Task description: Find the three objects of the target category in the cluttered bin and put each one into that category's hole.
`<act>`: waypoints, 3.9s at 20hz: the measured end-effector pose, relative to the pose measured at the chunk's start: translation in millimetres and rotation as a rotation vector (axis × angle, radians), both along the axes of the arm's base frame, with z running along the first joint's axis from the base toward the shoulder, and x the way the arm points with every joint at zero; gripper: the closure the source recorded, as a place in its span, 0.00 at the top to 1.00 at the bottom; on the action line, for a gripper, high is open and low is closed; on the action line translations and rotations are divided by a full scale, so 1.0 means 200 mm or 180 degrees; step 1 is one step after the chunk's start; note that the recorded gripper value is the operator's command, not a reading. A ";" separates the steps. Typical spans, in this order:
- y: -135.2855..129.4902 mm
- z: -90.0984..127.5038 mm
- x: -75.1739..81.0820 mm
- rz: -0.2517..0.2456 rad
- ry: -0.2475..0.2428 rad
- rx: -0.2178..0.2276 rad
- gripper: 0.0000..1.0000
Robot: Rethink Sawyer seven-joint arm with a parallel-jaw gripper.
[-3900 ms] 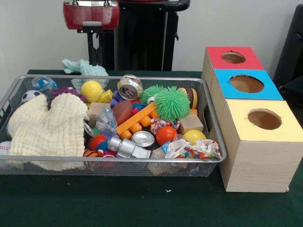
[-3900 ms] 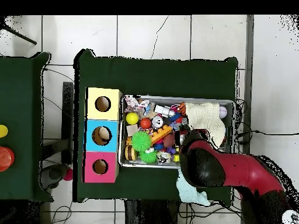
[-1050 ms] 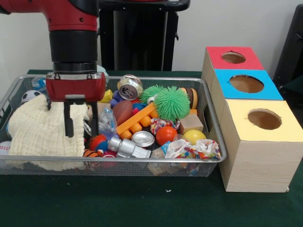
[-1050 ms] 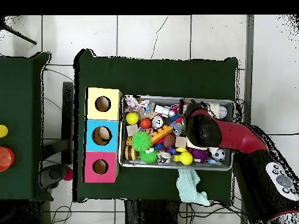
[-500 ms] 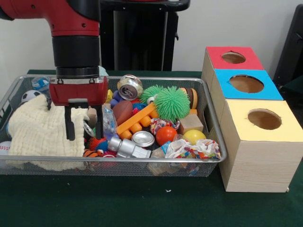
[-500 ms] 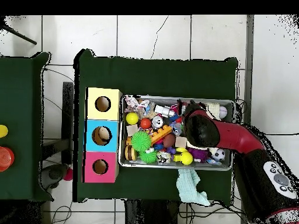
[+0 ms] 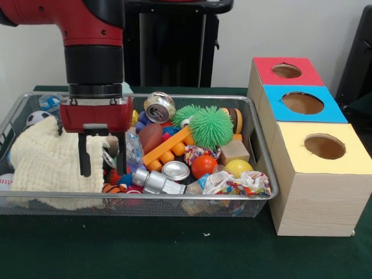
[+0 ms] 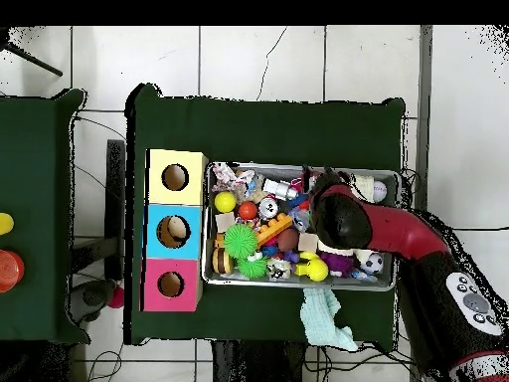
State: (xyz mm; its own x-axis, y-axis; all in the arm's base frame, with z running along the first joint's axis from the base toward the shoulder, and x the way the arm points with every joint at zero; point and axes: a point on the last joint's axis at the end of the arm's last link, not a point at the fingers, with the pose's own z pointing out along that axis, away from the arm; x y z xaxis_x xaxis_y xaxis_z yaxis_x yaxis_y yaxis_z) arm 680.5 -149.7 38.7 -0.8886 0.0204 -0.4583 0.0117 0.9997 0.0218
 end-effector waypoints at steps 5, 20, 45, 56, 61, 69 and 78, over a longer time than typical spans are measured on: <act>0.01 -0.01 0.05 0.0088 -0.0090 -0.0087 1.00; 0.06 -0.09 0.06 0.0170 -0.0067 -0.0122 1.00; 0.02 -0.21 -0.03 0.0130 0.0172 -0.0103 1.00; 0.07 -0.23 -0.08 0.0164 0.0491 -0.0073 1.00; 0.10 -0.23 -0.08 0.0171 0.0517 -0.0066 1.00; 0.13 -0.30 -0.13 0.0182 0.0598 -0.0036 1.00; 0.11 -0.37 -0.13 0.0155 0.0627 -0.0020 1.00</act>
